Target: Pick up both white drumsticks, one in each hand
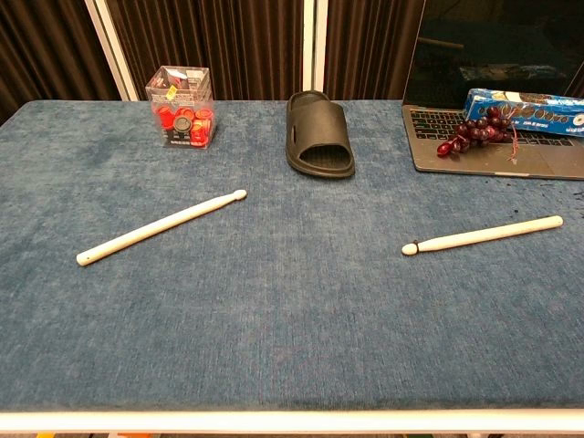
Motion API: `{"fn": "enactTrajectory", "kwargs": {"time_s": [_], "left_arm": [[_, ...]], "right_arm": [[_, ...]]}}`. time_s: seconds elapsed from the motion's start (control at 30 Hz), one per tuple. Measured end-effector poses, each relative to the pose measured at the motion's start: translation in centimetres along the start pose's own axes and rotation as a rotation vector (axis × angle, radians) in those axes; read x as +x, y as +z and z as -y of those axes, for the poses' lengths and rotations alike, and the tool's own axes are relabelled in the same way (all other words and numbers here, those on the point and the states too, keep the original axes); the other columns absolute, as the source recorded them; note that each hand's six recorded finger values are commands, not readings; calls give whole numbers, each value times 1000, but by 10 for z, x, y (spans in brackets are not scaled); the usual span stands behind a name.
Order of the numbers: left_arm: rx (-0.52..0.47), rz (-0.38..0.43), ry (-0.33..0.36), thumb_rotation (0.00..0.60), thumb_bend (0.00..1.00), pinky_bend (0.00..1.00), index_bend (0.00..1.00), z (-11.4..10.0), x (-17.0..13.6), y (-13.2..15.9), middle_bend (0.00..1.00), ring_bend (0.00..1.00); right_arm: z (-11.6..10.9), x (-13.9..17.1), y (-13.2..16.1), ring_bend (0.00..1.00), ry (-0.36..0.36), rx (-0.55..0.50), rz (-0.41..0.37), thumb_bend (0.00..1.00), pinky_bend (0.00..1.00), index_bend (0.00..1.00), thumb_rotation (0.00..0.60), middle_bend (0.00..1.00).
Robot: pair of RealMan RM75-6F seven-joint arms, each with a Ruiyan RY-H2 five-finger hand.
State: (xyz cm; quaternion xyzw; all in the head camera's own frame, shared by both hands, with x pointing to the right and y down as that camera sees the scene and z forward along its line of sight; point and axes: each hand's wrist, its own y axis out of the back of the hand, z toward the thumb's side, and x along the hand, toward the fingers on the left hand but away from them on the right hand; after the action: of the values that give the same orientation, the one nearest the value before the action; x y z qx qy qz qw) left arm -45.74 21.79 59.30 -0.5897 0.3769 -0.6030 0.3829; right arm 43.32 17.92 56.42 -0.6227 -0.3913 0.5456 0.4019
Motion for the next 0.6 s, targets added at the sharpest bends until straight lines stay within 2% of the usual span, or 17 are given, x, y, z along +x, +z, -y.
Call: {"fn": "enactTrajectory", "kwargs": {"time_s": [0.37,0.6], "left_arm": [[-4,5,10,600,0,86,176,-2,2,4,155,99],[-10,19,18,600,0,86,179,-5,5,7,155,100]], "right_arm": [[9,-10,5,13,45,-9,-39,100,112,48,600,191],[28,-47,22,94,143,35,-136,112,182,223,600,312]]}}
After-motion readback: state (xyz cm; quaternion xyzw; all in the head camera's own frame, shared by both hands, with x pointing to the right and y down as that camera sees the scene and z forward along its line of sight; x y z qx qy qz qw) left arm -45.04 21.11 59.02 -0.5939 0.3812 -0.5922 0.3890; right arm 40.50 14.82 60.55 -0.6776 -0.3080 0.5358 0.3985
